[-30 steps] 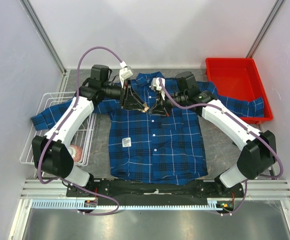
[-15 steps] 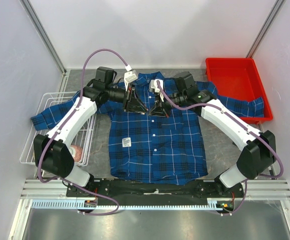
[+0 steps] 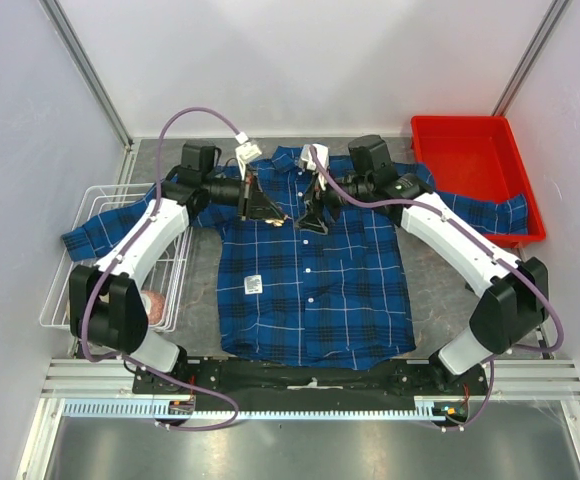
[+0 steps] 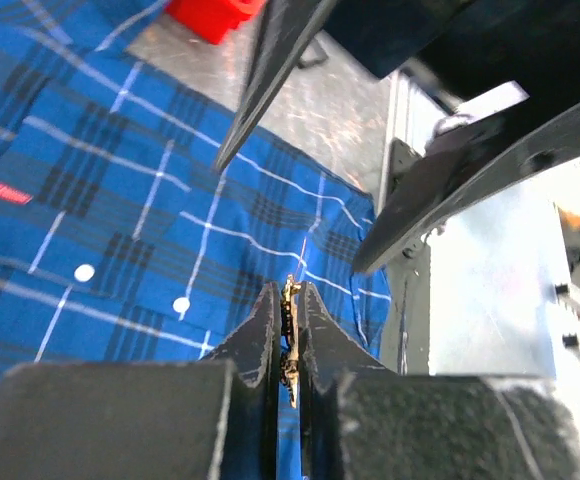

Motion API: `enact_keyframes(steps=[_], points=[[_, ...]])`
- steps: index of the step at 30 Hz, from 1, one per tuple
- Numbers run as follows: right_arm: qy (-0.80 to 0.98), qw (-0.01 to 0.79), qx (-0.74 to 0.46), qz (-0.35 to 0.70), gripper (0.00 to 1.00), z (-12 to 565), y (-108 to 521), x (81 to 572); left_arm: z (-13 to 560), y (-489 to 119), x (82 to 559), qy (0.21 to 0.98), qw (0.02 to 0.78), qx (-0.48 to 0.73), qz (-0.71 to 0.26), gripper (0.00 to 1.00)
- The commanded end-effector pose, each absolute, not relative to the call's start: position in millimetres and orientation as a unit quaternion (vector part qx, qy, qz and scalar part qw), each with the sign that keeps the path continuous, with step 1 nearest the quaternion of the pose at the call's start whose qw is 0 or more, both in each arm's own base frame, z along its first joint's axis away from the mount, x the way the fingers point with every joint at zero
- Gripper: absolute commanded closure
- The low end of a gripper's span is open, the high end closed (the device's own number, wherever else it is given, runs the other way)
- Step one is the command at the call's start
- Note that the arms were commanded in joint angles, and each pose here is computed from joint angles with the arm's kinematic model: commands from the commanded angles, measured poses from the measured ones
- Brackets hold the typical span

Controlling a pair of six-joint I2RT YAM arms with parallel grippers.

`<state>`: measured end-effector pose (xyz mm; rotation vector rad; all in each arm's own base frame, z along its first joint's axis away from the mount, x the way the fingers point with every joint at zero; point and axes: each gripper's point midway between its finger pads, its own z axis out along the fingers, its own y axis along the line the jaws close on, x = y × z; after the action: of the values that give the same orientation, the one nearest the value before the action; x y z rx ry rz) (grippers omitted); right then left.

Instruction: Pin the brooch onto the clothing

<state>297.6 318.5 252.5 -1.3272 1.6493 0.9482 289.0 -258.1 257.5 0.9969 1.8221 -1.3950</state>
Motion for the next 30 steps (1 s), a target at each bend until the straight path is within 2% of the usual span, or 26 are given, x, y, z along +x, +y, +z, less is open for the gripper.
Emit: enact_keyframes(steps=[1,2,3,8,15,23,30], points=[[0.686,0.464,-0.463,0.317,0.18,272.8,309.7,350.0,257.3,-228.9,331.4,0.721,0.349,0.272,-0.533,0.98],[0.692,0.468,-0.457,0.306,0.10,272.9,308.1,356.8,254.5,-224.5,343.6,0.727,0.364,0.258,-0.522,0.98],[0.703,0.462,-0.452,0.297,0.09,262.0,308.5,364.0,244.1,-218.4,355.1,0.740,0.359,0.234,-0.518,0.98],[0.747,0.444,-0.417,0.267,0.11,230.8,313.0,398.4,211.5,-195.9,406.0,0.783,0.383,0.158,-0.464,0.98],[0.799,0.375,-0.399,0.249,0.13,145.7,328.1,433.3,166.2,-176.7,447.2,0.815,0.364,0.102,-0.439,0.98],[0.816,0.339,-0.414,0.219,0.14,88.4,326.7,447.9,116.1,-172.3,463.3,0.841,0.331,0.081,-0.421,0.98],[0.831,0.271,-0.449,0.189,0.15,39.8,302.0,422.9,78.6,-168.9,455.1,0.862,0.284,0.048,-0.417,0.98]])
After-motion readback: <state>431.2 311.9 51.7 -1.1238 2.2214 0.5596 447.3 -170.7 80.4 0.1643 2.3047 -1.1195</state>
